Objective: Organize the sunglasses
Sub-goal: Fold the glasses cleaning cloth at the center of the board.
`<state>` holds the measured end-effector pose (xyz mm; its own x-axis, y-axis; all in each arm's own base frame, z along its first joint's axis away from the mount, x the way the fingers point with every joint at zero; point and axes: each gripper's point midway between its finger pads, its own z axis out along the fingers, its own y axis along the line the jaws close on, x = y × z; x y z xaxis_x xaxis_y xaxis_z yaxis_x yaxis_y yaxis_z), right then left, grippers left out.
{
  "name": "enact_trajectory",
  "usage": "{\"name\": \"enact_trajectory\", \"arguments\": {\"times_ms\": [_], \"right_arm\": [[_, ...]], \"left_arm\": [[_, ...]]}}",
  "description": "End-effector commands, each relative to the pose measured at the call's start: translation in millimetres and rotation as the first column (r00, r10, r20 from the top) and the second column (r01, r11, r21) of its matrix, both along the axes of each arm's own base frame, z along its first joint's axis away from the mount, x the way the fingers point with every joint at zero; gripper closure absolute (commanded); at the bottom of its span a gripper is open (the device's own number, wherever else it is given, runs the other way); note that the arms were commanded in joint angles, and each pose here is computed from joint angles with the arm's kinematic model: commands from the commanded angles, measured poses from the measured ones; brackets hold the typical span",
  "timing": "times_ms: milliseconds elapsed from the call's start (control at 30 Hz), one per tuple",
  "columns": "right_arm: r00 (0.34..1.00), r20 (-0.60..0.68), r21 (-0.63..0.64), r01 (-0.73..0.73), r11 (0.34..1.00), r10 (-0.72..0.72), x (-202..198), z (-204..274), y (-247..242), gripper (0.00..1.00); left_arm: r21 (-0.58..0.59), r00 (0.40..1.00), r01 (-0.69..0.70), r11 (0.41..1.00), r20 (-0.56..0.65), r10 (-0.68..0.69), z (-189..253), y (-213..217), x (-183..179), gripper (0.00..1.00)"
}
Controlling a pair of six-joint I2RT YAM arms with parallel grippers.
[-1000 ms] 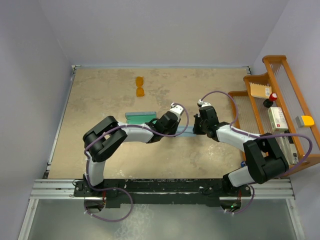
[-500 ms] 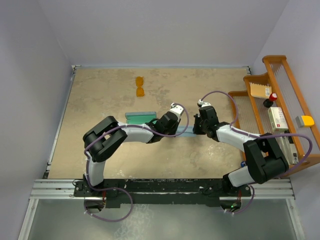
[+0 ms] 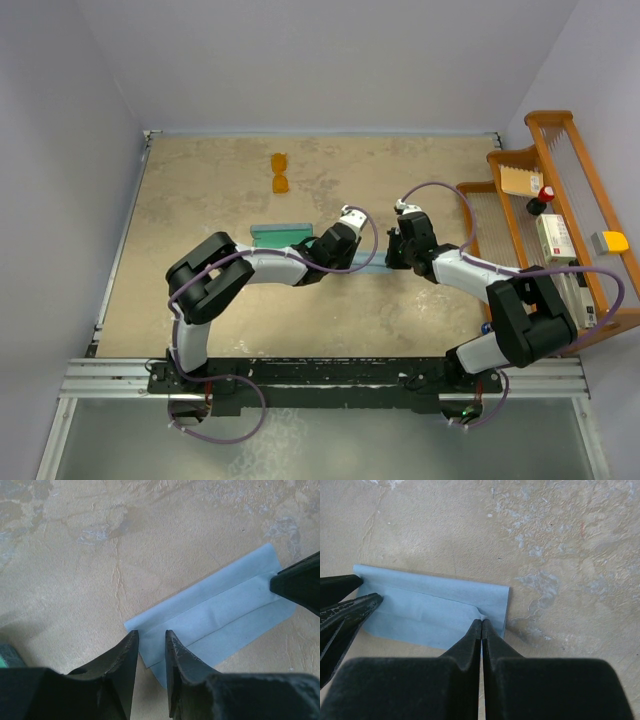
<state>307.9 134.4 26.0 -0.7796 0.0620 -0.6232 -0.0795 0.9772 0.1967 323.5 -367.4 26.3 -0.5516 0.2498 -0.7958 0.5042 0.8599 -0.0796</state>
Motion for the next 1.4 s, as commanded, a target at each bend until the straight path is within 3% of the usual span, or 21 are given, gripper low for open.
{"name": "enact_trajectory", "arguments": {"times_ms": [0,400,667,833,1367], "right_arm": [[1.000,0.019,0.017,-0.014,1.000,0.013,4,2,6,1.00],[1.000,0.018,0.017,-0.015,1.000,0.015,3,2,7,1.00],[1.000,0.018,0.017,-0.016,1.000,0.016,3,2,7,1.00],[1.000,0.018,0.018,-0.019,1.000,0.018,2,2,8,1.00],[0.999,0.023,0.017,-0.024,1.000,0.023,3,4,9,1.00]], "left_arm": [[-0.020,0.999,0.003,1.000,0.049,-0.002,22,-7,11,0.74],[-0.050,0.999,0.022,0.999,0.027,-0.021,21,-10,3,0.92],[-0.055,0.999,0.016,0.998,0.044,-0.013,33,-10,-1,0.88],[-0.062,0.998,0.029,0.998,0.052,-0.026,42,-12,-6,1.00],[-0.051,0.999,0.050,0.997,0.019,-0.049,27,-11,-25,1.00]]}}
